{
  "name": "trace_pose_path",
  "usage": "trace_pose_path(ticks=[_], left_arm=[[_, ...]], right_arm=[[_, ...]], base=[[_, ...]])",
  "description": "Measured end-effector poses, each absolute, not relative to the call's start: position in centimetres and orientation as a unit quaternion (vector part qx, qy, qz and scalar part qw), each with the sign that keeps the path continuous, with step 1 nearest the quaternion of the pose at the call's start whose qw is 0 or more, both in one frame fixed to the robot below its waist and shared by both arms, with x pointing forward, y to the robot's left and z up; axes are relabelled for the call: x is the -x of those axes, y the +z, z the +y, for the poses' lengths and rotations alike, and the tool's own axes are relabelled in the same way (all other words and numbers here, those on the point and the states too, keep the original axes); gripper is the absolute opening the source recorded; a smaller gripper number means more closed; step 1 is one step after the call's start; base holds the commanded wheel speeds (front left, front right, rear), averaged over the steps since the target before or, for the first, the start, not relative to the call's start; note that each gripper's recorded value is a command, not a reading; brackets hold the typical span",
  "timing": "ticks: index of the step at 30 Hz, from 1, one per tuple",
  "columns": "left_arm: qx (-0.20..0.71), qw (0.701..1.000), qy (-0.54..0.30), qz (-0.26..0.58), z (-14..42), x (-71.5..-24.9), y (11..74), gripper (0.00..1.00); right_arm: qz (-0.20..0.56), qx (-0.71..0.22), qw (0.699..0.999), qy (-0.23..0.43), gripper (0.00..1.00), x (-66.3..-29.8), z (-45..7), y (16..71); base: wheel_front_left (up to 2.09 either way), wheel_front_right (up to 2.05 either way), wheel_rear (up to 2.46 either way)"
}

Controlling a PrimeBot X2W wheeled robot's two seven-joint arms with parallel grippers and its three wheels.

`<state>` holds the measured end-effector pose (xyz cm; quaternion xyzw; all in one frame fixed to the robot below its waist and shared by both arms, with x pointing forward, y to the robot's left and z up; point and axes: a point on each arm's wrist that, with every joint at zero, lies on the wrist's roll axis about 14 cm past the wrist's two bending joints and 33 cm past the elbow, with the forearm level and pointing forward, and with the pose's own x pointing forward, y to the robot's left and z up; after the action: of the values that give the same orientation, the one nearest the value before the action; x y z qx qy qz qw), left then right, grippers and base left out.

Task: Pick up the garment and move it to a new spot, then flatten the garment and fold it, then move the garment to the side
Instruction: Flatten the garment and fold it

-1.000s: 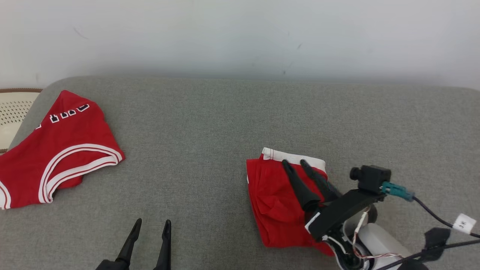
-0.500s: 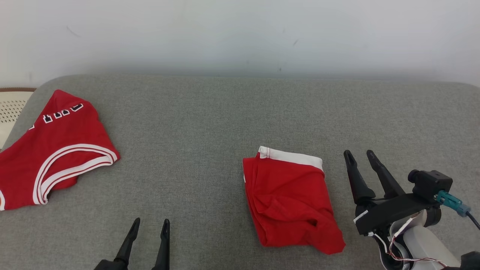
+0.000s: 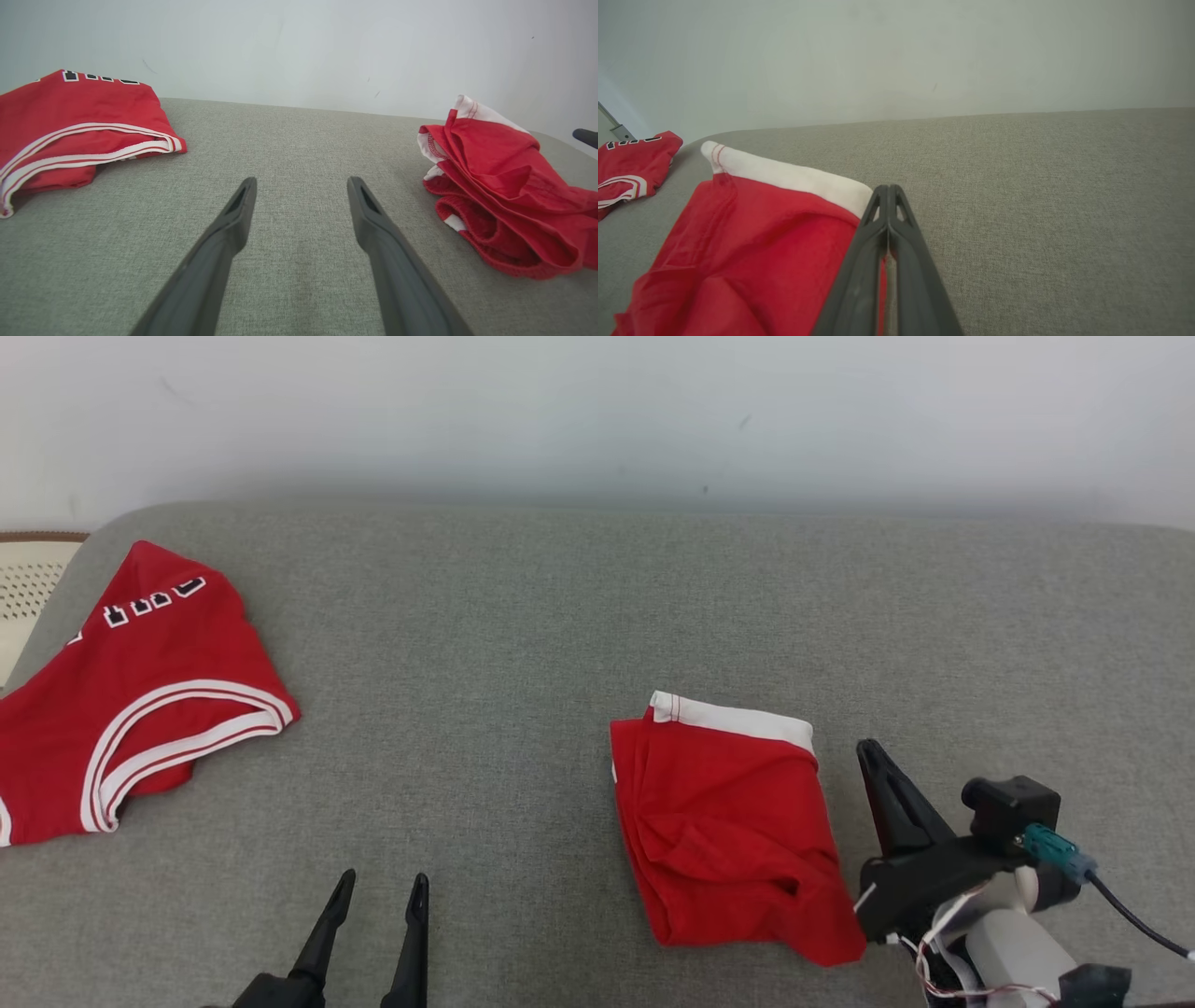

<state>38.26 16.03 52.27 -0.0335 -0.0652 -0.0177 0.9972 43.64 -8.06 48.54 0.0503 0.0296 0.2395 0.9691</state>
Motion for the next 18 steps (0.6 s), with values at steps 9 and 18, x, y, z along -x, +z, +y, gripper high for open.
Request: trace_pose_path(ticks=[9, 18], left_arm=[[0.027, 0.998, -0.004, -0.065, 17.2, -38.0, 52.3, 1.0], [0.024, 0.998, 0.012, -0.061, 18.2, -37.3, 52.1, 1.0]], right_arm=[[0.007, -0.042, 0.965, 0.259, 0.0, -44.9, -5.4, 49.7], [0.068, -0.021, 0.961, 0.268, 0.0, -44.4, -4.1, 45.6]], base=[[0.0, 0.0, 0.0], [0.0, 0.0, 0.0]])
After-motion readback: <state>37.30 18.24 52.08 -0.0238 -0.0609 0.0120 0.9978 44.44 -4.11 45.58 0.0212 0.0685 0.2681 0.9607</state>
